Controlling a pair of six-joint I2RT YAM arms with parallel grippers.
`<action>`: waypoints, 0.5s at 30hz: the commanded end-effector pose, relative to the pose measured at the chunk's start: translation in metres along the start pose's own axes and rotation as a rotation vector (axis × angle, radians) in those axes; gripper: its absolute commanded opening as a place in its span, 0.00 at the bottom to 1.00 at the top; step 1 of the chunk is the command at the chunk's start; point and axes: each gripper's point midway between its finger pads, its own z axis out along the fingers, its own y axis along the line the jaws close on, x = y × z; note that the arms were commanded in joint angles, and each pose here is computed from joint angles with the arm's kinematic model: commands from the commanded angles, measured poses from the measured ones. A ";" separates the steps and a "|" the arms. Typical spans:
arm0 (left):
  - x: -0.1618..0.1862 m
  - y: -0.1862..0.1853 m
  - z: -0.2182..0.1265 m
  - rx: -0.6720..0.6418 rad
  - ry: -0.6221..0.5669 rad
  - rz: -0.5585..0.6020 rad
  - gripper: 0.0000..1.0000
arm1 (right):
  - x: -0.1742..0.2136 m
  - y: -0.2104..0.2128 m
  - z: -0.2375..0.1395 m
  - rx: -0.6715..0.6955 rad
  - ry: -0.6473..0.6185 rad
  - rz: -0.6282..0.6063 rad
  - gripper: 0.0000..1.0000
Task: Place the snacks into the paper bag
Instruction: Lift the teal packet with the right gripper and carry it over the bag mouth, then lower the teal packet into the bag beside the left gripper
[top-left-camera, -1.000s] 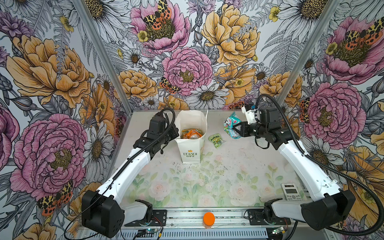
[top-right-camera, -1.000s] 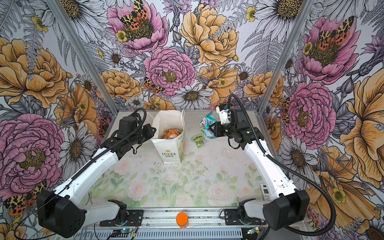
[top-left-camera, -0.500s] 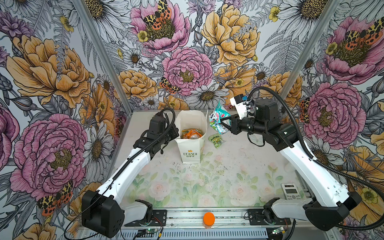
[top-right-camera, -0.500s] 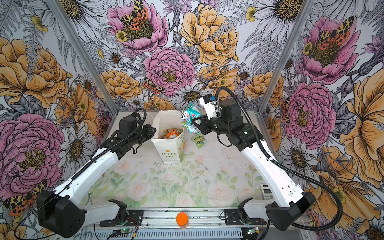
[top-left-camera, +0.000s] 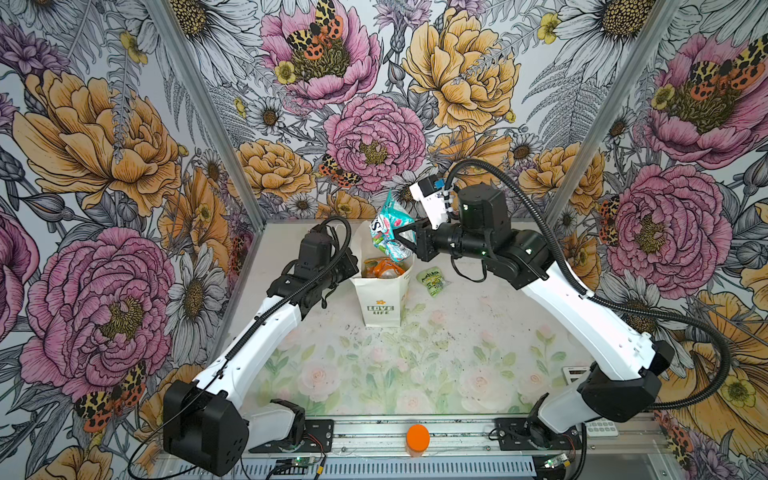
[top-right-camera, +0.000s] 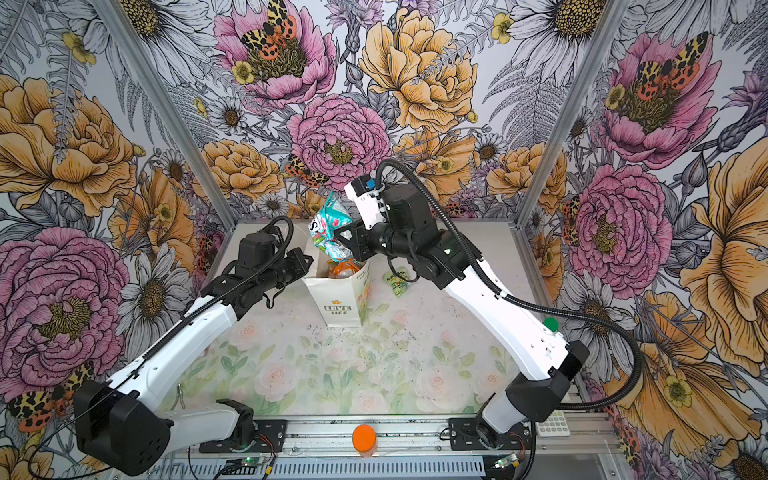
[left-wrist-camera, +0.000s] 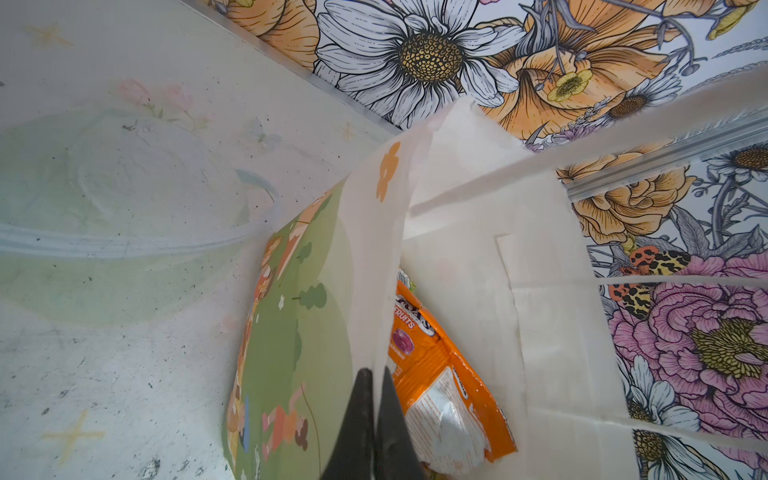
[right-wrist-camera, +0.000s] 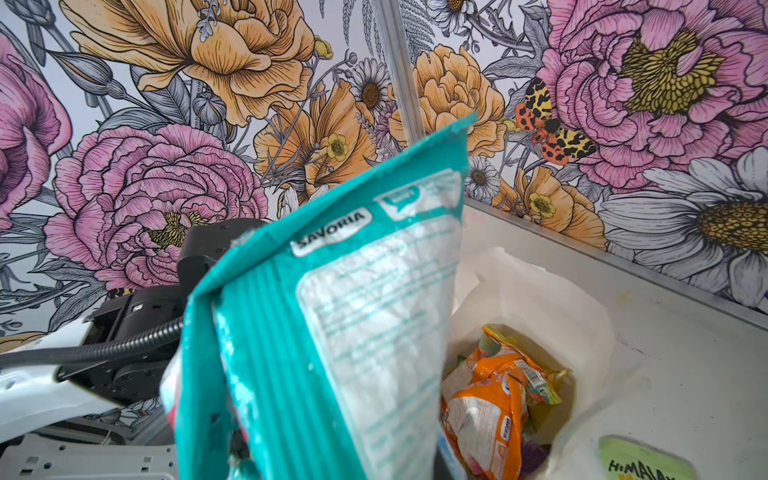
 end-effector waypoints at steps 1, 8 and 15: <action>-0.008 -0.010 -0.010 0.028 -0.041 0.008 0.00 | -0.026 -0.007 0.001 0.088 -0.089 0.012 0.00; -0.008 -0.010 -0.009 0.027 -0.041 0.006 0.00 | -0.017 -0.040 0.027 0.238 -0.084 0.115 0.00; -0.007 -0.010 -0.008 0.025 -0.036 0.007 0.00 | 0.002 -0.058 0.058 0.290 -0.027 0.170 0.00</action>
